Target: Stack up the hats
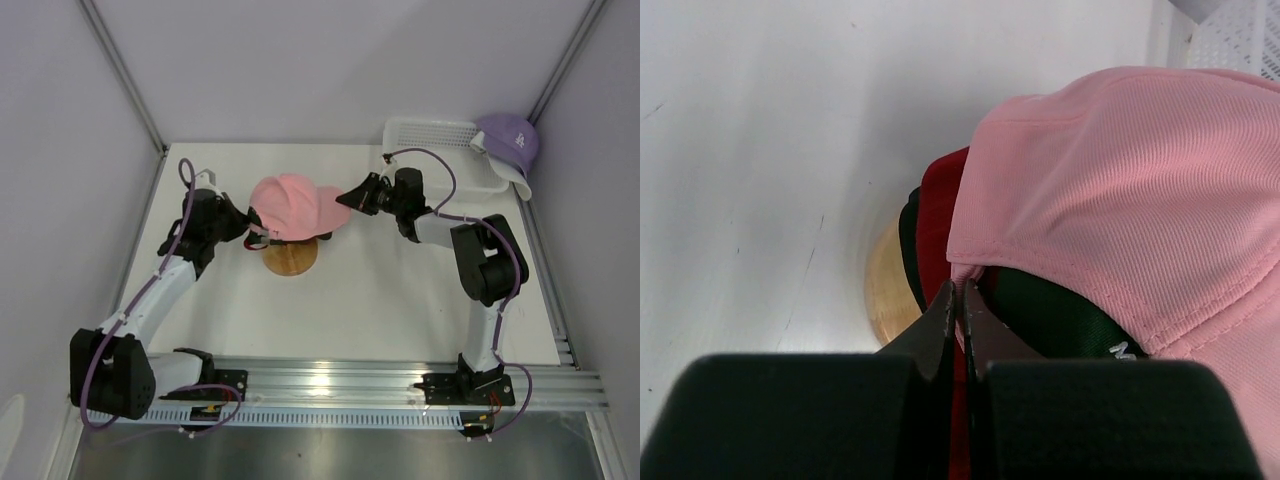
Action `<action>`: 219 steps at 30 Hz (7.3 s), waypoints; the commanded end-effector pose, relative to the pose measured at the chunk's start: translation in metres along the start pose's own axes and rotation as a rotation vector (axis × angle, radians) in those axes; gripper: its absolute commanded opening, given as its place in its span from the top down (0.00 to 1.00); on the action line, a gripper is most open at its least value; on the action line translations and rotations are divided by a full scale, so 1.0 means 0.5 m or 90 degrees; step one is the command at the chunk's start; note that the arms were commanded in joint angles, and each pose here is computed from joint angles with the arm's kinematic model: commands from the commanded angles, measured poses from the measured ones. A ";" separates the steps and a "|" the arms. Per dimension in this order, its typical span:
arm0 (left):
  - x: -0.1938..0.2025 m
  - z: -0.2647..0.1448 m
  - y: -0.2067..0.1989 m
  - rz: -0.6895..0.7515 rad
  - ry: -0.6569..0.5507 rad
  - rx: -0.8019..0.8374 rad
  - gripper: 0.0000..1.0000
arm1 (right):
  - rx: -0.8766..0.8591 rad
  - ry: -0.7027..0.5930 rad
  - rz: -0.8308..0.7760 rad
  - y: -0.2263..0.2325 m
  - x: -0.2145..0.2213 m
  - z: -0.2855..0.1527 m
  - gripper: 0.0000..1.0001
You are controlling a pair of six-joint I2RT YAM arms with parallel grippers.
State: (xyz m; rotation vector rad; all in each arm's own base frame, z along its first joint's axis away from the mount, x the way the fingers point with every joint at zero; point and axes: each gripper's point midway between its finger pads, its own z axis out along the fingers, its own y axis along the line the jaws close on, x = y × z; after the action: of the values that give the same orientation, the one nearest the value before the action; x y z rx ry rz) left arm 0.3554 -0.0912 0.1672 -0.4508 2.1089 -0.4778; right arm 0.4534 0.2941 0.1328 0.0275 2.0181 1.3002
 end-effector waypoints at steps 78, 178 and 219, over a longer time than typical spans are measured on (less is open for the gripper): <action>0.045 -0.149 0.014 0.079 0.038 -0.082 0.68 | 0.163 0.046 -0.033 -0.101 0.077 0.007 0.67; -0.171 -0.221 -0.106 0.122 -0.117 0.179 0.01 | 0.239 -0.861 -0.084 0.082 -0.764 -0.584 1.00; -0.213 -0.243 0.075 -0.187 -0.252 0.181 0.01 | -0.547 0.199 -0.217 0.638 -0.048 -0.175 1.00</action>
State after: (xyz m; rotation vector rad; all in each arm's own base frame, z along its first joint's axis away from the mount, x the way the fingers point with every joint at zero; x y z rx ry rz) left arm 0.2916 0.0385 0.2727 -0.8155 1.5717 -0.5695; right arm 0.3149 0.3720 0.4065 -0.8377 1.5301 1.9006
